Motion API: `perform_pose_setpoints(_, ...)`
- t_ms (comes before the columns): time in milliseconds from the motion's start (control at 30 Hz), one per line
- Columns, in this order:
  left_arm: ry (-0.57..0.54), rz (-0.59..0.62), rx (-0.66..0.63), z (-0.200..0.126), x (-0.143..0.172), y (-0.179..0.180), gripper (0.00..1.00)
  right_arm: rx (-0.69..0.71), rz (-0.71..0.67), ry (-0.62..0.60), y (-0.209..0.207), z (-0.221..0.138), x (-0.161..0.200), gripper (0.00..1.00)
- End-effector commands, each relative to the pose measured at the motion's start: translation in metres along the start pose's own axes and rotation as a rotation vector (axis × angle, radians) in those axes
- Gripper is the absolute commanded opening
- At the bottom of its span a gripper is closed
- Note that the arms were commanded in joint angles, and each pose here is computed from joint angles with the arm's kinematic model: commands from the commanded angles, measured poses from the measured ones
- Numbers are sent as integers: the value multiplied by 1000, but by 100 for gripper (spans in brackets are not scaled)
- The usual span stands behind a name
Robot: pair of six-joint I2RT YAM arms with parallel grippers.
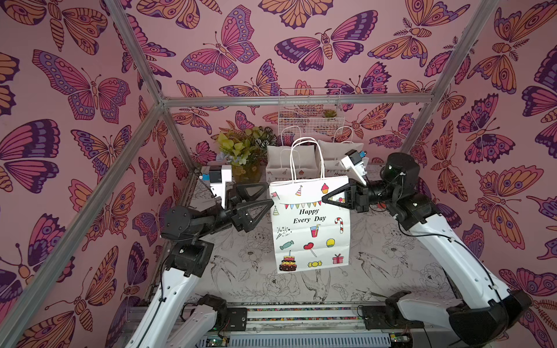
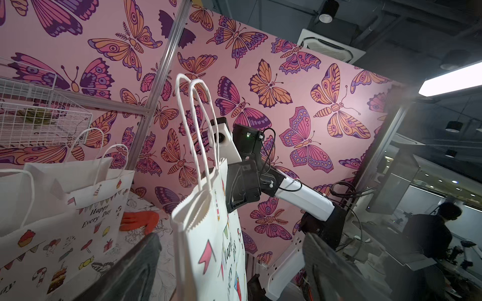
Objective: Put away the paper bag
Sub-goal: Press the paper bag.
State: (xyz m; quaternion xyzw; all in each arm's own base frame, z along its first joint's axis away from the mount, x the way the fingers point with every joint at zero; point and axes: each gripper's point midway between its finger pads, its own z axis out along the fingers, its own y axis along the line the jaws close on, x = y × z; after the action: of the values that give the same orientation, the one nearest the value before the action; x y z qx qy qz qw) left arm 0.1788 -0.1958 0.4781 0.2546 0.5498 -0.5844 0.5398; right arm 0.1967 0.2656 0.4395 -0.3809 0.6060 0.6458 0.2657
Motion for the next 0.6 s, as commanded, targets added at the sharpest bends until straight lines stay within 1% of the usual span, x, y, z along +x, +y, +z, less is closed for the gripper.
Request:
perform_pose_setpoints(0, 48, 52, -21, -10, 20, -5, 89, -138, -86, 62, 30, -7, -5, 0)
perform_pose_setpoints(100, 71, 47, -53, -15, 31, -1, 89, -163, -68, 78, 29, -7, -10, 0)
perform_pose_setpoints(200, 69, 32, -72, -14, 32, 6, 89, -164, -61, 79, 27, -6, -11, 0)
perform_pose_setpoints(333, 94, -4, -35, -6, 36, 5, 89, -140, -32, 67, 20, -1, -13, 0)
perform_pose_setpoints(567, 111, 1, 29, 3, 40, -10, 86, -85, -21, 32, 18, 9, -17, 0)
